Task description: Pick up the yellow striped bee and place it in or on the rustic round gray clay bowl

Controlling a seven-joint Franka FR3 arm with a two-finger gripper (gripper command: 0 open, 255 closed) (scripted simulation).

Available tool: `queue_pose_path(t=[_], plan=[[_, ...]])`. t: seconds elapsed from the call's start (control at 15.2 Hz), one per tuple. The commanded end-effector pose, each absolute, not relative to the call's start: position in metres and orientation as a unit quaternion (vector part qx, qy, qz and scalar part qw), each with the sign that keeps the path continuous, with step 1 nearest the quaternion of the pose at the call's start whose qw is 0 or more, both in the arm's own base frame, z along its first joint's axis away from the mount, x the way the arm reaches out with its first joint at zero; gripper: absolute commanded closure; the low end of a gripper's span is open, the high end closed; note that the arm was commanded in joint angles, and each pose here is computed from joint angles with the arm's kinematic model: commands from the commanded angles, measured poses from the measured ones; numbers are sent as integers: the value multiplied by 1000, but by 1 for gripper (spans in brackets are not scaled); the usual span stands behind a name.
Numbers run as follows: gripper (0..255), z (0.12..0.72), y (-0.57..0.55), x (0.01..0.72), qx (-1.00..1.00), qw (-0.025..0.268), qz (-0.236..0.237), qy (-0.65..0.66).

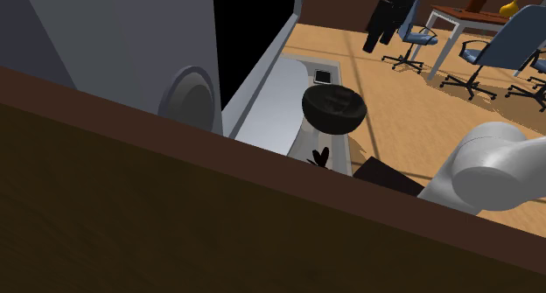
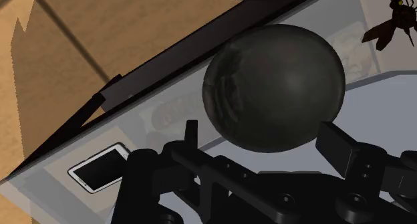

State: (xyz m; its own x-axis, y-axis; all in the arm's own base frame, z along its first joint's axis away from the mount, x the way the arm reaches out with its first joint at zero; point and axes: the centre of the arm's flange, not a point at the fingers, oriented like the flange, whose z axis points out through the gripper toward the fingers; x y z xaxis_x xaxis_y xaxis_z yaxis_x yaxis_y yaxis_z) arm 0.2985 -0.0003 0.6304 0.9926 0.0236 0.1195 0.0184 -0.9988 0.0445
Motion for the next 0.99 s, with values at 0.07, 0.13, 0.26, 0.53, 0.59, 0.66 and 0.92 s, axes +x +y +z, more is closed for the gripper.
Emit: queue_pose_path(t=[0.07,0.13,0.26,0.53,0.59,0.66,0.92], plan=[[0,622,8,296,998,19,61,18],[0,613,17,293,998,16,61,26],[0,596,35,288,997,10,63,42],[0,563,69,275,995,-2,65,74],[0,555,78,271,994,-5,66,82],[0,547,87,268,994,-8,67,90],[0,515,121,252,990,-20,69,121]])
